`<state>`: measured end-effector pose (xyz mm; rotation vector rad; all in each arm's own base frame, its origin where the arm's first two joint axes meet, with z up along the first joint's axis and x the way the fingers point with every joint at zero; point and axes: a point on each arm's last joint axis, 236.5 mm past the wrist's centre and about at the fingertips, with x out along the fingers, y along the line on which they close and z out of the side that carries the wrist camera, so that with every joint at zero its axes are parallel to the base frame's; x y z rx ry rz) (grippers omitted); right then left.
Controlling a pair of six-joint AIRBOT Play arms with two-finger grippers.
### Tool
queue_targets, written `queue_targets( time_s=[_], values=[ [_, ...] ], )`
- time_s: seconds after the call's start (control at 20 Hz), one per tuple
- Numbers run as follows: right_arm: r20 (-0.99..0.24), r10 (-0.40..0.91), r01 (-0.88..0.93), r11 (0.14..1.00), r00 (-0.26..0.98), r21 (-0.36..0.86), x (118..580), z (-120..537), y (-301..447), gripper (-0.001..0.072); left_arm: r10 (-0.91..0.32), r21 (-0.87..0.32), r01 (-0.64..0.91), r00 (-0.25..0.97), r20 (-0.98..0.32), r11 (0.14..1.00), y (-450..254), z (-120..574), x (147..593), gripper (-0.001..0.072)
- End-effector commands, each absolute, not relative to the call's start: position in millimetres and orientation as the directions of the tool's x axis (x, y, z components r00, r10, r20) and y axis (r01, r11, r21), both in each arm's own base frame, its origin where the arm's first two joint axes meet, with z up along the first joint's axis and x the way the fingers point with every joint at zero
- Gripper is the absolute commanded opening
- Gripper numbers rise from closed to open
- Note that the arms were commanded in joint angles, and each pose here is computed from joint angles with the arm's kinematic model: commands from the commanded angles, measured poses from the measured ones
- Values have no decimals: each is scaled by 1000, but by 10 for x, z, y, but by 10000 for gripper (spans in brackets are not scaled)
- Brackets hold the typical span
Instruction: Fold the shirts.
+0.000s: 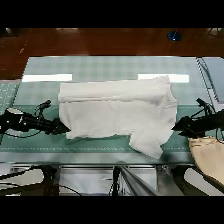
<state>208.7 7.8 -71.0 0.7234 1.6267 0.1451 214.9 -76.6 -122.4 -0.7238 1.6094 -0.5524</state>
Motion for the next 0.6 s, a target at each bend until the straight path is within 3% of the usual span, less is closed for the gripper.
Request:
queue_targets(
  time_s=[0.0, 0.25, 0.3, 0.35, 0.4, 0.45, 0.55],
  values=[
    [-838, 542, 409, 754, 54, 514, 2151, -868, 173, 538, -723, -710, -139, -85, -686, 690, -769, -1217, 2140, 30],
    [-853, 518, 456, 743, 72, 490, 2093, -1068, 171, 531, -722, -714, -111, -70, -689, 692, -729, -1137, 2267, 31],
    [-854, 514, 465, 740, 77, 487, 2078, -1112, 176, 464, -722, -715, -103, -67, -689, 692, -720, -1113, 2296, 30],
    [-851, 516, 470, 730, 98, 497, 2105, -1135, 194, 351, -721, -715, -95, -63, -690, 692, -709, -1091, 2330, 31],
    [-843, 523, 471, 716, 126, 515, 2160, -1132, 217, 143, -720, -714, -89, -59, -692, 694, -699, -1075, 2360, 31],
    [-825, 542, 471, 692, 160, 546, 2239, -1090, 260, 18, -719, -714, -86, -55, -693, 695, -688, -1058, 2389, 31],
    [-756, 606, 404, 645, 247, 649, 2460, -886, 405, 17, -720, -717, -73, -52, -692, 694, -677, -1015, 2432, 30]
  ],
)
